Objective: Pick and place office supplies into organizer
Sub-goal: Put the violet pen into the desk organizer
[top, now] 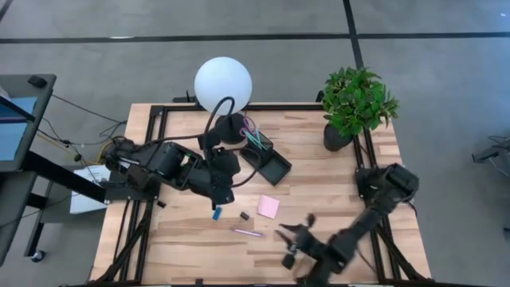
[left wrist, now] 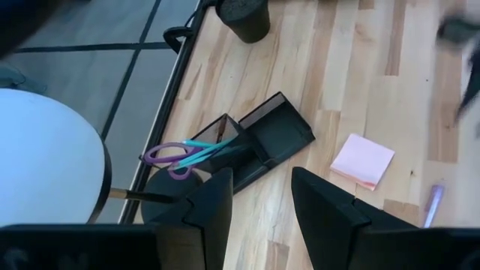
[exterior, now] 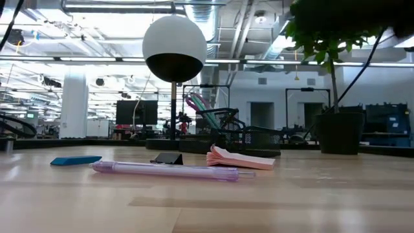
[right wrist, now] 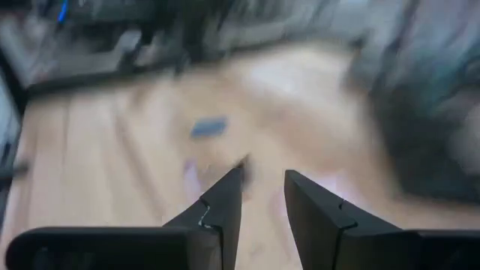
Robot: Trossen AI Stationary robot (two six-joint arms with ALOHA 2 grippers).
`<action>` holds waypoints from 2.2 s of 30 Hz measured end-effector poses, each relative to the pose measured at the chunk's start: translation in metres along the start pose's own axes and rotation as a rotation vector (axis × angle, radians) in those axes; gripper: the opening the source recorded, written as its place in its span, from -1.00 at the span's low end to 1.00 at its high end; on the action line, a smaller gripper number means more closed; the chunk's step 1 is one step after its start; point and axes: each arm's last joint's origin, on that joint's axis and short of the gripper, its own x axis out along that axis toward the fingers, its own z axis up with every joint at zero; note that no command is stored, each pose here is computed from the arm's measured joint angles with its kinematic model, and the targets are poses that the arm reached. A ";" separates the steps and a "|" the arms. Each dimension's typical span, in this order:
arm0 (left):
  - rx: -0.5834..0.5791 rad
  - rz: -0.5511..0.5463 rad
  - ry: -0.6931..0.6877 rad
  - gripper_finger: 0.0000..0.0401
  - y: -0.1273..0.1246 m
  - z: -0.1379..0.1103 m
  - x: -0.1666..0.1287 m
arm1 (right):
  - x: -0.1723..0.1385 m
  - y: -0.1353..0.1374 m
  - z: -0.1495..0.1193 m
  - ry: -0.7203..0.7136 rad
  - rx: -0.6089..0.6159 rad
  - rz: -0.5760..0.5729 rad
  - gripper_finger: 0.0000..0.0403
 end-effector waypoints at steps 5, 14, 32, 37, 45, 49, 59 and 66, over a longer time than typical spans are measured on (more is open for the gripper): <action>-0.008 -0.001 0.000 -0.33 0.000 0.000 0.000 | 0.040 0.020 -0.011 0.036 -0.109 0.275 -0.52; -0.012 -0.002 0.001 -0.33 0.000 0.000 0.000 | 0.091 0.023 -0.046 0.093 -0.116 0.473 -0.52; -0.009 -0.023 0.010 -0.33 -0.001 0.000 0.000 | 0.090 -0.010 -0.055 0.075 -0.176 0.382 -0.52; 0.009 -0.024 0.010 -0.33 -0.001 0.000 0.000 | 0.087 -0.031 -0.054 -0.076 -0.019 0.459 -0.52; 0.009 -0.021 0.009 -0.33 -0.001 0.000 0.000 | 0.087 -0.039 -0.057 -0.082 -0.006 0.483 -0.52; 0.009 -0.010 0.004 -0.33 0.000 0.000 0.000 | 0.085 -0.033 -0.059 -0.050 -0.033 0.491 -0.52; 0.007 -0.009 0.004 -0.33 0.000 0.000 0.000 | 0.090 -0.025 -0.060 0.028 -0.060 0.450 -0.52; 0.005 -0.010 0.004 -0.33 0.000 0.000 0.000 | 0.091 -0.024 -0.061 0.055 -0.021 0.459 -0.52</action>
